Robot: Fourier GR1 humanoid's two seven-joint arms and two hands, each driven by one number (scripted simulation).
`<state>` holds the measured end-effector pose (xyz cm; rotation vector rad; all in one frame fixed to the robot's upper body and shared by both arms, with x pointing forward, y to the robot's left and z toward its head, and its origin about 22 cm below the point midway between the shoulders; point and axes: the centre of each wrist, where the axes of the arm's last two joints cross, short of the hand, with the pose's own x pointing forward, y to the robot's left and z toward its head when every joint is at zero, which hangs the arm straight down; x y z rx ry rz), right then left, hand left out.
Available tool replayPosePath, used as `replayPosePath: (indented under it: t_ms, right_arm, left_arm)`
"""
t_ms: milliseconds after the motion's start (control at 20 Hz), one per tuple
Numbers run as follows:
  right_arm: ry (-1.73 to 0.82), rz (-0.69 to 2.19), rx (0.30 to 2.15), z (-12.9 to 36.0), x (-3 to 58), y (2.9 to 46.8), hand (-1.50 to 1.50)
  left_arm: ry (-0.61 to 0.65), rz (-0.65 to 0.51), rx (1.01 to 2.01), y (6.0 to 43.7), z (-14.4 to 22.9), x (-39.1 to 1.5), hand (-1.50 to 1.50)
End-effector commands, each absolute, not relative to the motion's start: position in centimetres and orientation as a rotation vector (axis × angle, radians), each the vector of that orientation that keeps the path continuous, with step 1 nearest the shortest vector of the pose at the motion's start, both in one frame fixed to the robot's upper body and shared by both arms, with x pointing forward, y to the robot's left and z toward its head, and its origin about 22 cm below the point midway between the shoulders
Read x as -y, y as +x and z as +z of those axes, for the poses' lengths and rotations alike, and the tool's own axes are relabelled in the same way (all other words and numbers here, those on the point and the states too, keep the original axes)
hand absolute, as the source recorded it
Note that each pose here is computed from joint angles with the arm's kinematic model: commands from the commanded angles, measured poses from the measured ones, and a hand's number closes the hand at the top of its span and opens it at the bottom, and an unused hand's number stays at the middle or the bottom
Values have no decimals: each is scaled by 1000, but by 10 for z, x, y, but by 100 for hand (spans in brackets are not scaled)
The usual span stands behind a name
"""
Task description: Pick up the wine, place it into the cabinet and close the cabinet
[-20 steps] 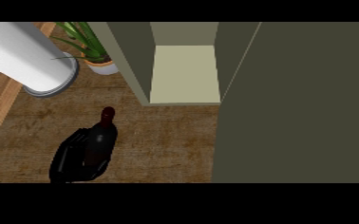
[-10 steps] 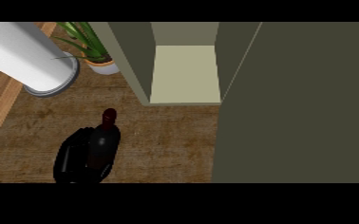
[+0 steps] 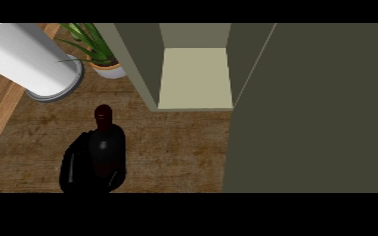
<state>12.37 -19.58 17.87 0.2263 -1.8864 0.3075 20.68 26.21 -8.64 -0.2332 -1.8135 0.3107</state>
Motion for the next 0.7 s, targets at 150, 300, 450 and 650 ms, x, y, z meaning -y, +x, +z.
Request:
replayPosePath:
  t_ms: [150,300,450,650]
  right_arm:
    - [334,282,1938,214,207,75,-150]
    - [329,294,1919,206,202,91,-150]
    - [322,281,1926,203,205,95,-150]
    - [320,271,1932,207,207,91,-150]
  left_arm:
    - [-305,295,1800,204,-51,-218,150]
    - [-293,251,1821,225,-8,-191,150]
    - [-269,229,1840,229,26,-174,150]
    - [-295,216,1822,243,48,-143,150]
